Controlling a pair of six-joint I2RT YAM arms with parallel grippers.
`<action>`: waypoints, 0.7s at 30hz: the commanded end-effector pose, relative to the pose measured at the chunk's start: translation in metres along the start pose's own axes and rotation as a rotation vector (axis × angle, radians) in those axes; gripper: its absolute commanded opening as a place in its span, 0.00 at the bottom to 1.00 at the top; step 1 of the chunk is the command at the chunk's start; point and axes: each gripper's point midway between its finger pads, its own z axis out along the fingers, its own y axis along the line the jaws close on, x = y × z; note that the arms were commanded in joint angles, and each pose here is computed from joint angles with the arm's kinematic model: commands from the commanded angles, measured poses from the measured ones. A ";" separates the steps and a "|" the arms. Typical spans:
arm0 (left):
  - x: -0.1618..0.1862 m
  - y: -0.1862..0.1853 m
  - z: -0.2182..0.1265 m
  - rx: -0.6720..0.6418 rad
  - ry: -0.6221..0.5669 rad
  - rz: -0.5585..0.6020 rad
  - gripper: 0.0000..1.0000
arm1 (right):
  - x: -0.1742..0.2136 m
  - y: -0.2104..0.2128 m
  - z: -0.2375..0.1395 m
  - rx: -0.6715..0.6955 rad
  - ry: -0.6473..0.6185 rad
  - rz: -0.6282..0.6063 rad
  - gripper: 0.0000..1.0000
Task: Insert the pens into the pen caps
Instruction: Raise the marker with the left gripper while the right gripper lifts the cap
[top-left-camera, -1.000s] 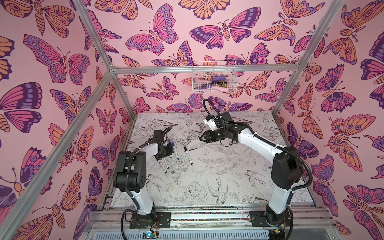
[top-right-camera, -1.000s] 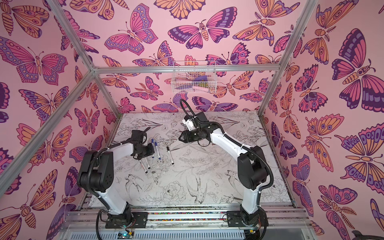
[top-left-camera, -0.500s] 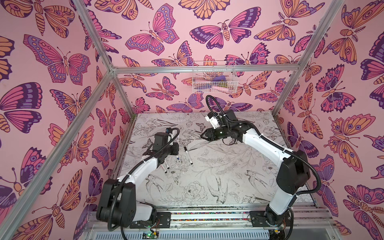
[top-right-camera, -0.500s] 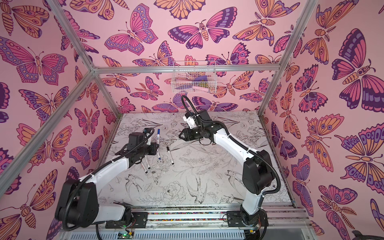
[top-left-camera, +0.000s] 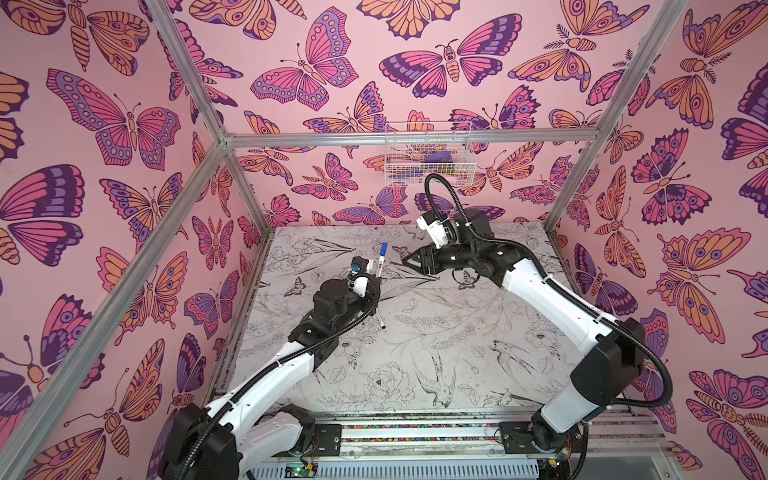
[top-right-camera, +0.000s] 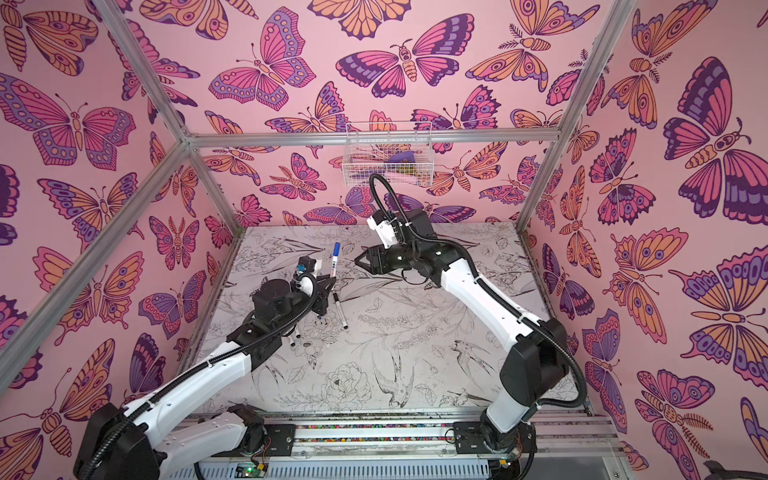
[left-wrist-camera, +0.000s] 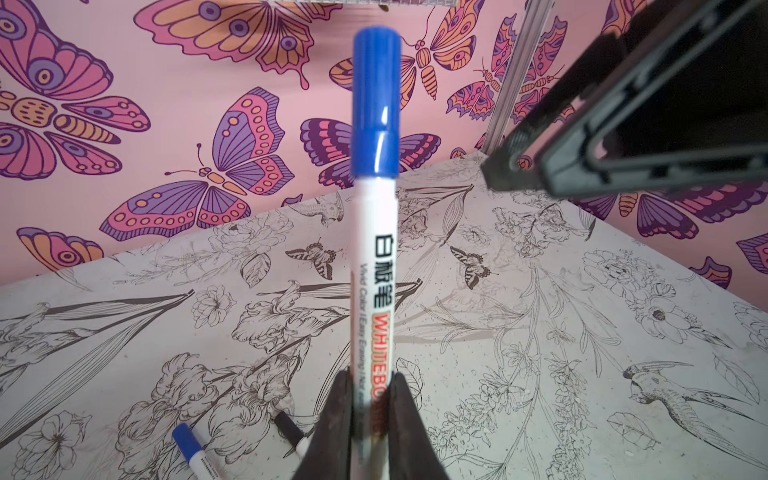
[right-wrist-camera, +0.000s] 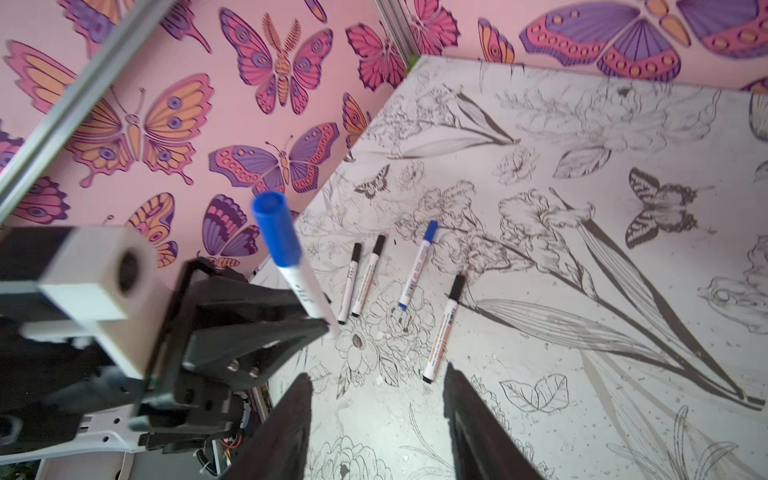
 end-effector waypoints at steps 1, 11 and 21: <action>-0.013 -0.002 -0.002 -0.020 -0.075 0.043 0.00 | -0.028 0.030 -0.029 -0.072 -0.118 -0.067 0.55; -0.018 -0.018 -0.001 0.017 -0.121 0.064 0.00 | -0.043 0.050 -0.024 -0.151 -0.148 -0.058 0.57; -0.016 -0.020 -0.001 0.028 -0.123 0.079 0.00 | -0.041 0.046 0.006 -0.158 -0.098 -0.049 0.55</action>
